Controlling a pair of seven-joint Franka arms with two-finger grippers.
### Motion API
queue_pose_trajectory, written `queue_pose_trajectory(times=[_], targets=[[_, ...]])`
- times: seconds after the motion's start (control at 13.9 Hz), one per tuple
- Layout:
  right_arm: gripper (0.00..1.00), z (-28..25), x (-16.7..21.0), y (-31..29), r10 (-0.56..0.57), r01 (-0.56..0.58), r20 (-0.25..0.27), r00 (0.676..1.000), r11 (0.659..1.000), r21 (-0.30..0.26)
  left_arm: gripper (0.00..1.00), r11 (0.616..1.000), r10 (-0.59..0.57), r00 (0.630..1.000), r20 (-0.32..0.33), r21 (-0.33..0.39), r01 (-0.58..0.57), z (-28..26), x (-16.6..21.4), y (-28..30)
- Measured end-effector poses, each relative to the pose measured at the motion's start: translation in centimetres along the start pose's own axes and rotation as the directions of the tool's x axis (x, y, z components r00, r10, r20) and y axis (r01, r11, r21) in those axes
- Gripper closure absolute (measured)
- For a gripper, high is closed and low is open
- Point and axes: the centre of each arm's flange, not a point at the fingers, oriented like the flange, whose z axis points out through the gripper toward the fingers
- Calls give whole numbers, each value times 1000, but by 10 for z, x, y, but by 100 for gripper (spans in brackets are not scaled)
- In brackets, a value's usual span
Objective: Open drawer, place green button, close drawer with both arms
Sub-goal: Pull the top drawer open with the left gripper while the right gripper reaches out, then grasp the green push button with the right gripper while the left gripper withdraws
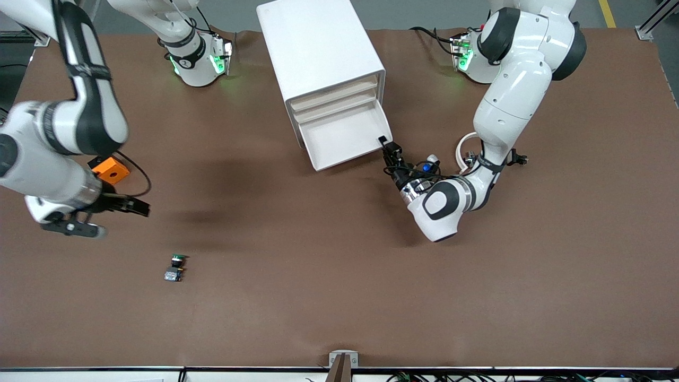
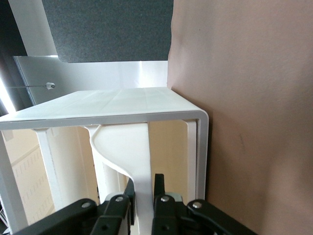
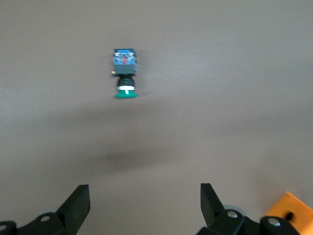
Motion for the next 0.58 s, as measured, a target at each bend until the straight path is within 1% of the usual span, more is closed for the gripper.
queue_pose_trajectory(times=[0.29,0.36,0.43,0.58], targets=[[0,64,8,-27,-8,8,-27,1000,1000,-1,80,1000,-5,1000,6,6,5,-1,3,5],[0,79,10,-31,-11,11,-38,999,1000,0,75,1000,-5,1000,6,6,5,-1,3,5],[0,92,12,-32,-12,12,-51,999,1000,1,62,1000,-4,1000,6,6,4,-1,3,5],[0,117,19,-32,-10,10,-70,997,1000,1,43,1000,4,1000,8,2,-4,-3,2,4]])
